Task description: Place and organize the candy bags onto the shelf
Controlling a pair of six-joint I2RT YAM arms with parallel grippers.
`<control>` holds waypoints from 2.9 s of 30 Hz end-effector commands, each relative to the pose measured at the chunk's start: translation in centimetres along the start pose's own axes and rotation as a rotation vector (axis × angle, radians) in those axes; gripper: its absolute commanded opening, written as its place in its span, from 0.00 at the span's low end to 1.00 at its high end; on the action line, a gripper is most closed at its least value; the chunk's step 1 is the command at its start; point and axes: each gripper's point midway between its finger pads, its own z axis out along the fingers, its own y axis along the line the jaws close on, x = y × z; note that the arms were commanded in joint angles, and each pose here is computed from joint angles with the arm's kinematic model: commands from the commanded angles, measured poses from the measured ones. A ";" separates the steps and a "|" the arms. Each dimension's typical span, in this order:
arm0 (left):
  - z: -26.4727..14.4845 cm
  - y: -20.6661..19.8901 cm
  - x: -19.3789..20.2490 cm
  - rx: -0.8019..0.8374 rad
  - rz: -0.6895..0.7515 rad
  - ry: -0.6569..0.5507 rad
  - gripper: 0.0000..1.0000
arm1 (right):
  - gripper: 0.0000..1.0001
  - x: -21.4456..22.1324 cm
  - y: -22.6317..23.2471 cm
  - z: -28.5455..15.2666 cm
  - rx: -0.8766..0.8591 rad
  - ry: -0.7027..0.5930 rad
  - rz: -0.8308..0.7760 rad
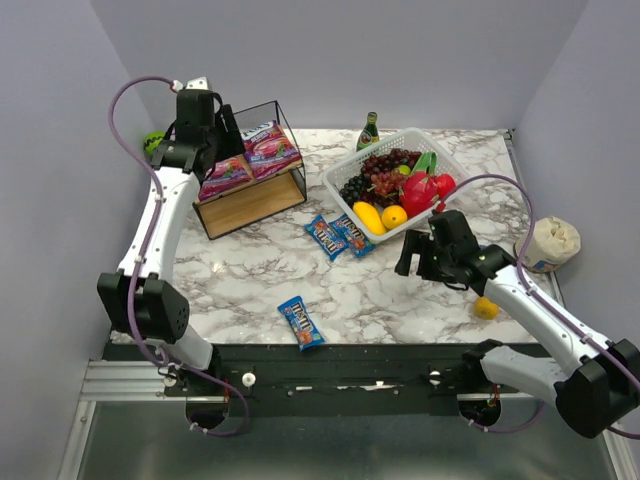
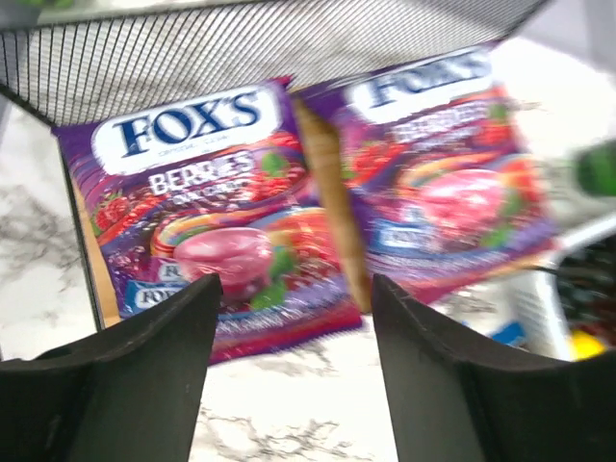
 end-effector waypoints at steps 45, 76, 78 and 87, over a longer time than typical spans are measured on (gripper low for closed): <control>-12.0 -4.4 31.9 0.377 -0.204 0.510 0.79 | 0.99 0.8 4.5 -3.3 -0.338 -0.036 -0.059; -6.9 -2.1 36.6 0.146 -0.120 0.570 0.00 | 0.99 1.0 3.3 -2.4 -0.273 -0.047 -0.044; -6.7 -2.0 36.0 0.127 -0.112 0.556 0.00 | 0.99 1.0 3.3 -2.3 -0.271 -0.044 -0.047; -4.5 0.0 31.9 -0.039 -0.100 0.373 0.00 | 0.99 0.5 3.3 -2.2 -0.263 -0.048 -0.060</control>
